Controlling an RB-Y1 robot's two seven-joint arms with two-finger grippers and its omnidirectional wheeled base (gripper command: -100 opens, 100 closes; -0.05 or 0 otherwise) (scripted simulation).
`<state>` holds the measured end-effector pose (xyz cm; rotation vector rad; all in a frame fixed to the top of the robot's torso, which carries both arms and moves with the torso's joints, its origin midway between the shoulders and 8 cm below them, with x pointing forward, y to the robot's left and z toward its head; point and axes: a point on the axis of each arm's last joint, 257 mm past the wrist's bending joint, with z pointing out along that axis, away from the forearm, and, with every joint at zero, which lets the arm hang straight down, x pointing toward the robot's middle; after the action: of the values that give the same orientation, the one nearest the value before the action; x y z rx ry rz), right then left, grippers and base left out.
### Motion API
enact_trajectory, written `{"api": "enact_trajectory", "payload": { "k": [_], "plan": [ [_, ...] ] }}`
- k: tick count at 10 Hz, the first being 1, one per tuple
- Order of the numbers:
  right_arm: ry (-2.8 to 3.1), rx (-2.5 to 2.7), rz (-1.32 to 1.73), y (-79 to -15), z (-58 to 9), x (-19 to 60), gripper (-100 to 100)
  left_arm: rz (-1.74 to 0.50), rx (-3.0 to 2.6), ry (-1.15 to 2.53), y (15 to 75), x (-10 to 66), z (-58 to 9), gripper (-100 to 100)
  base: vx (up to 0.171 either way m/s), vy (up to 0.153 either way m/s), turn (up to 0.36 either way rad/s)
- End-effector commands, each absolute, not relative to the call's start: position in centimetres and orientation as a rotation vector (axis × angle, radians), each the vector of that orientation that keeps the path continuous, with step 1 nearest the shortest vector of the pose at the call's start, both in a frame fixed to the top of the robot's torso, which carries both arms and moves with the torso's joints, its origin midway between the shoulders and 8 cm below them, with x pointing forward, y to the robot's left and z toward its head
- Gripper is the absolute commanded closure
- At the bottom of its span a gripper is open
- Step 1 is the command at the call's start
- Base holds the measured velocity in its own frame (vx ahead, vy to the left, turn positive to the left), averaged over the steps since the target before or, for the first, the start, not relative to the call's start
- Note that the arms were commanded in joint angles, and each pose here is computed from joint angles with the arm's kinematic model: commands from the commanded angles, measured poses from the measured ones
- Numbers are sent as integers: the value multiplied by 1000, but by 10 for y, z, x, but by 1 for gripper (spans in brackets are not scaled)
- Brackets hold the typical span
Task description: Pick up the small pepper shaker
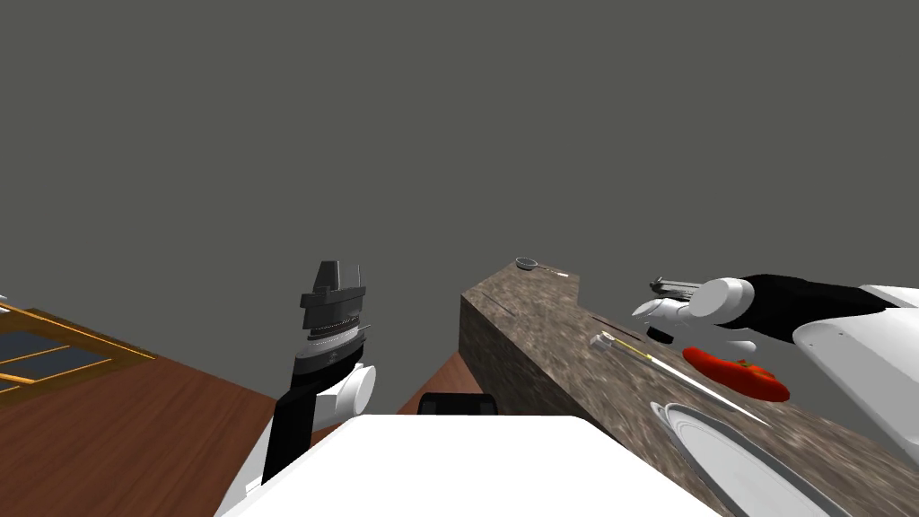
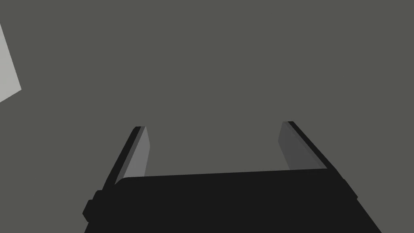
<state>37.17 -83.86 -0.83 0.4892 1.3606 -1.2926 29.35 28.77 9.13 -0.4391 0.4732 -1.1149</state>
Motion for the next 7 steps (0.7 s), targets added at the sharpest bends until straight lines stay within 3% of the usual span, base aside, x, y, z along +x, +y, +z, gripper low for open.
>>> {"api": "enact_trajectory", "payload": {
  "k": [1, 4, 7],
  "plan": [
    [1358, 465, -1317, -847, 16, 370, -100, -1115, -439, 473, 288, 293, 91, 0, 0, 0, 0],
    [1290, 445, -1354, -858, 69, 358, -100, -1115, -439, 473, 288, 293, 91, 0, -1, -1, 5],
    [1353, 476, -1370, -873, 65, 332, -100, -1115, -439, 473, 288, 293, 91, 0, 10, 11, -34]
  ]
}}
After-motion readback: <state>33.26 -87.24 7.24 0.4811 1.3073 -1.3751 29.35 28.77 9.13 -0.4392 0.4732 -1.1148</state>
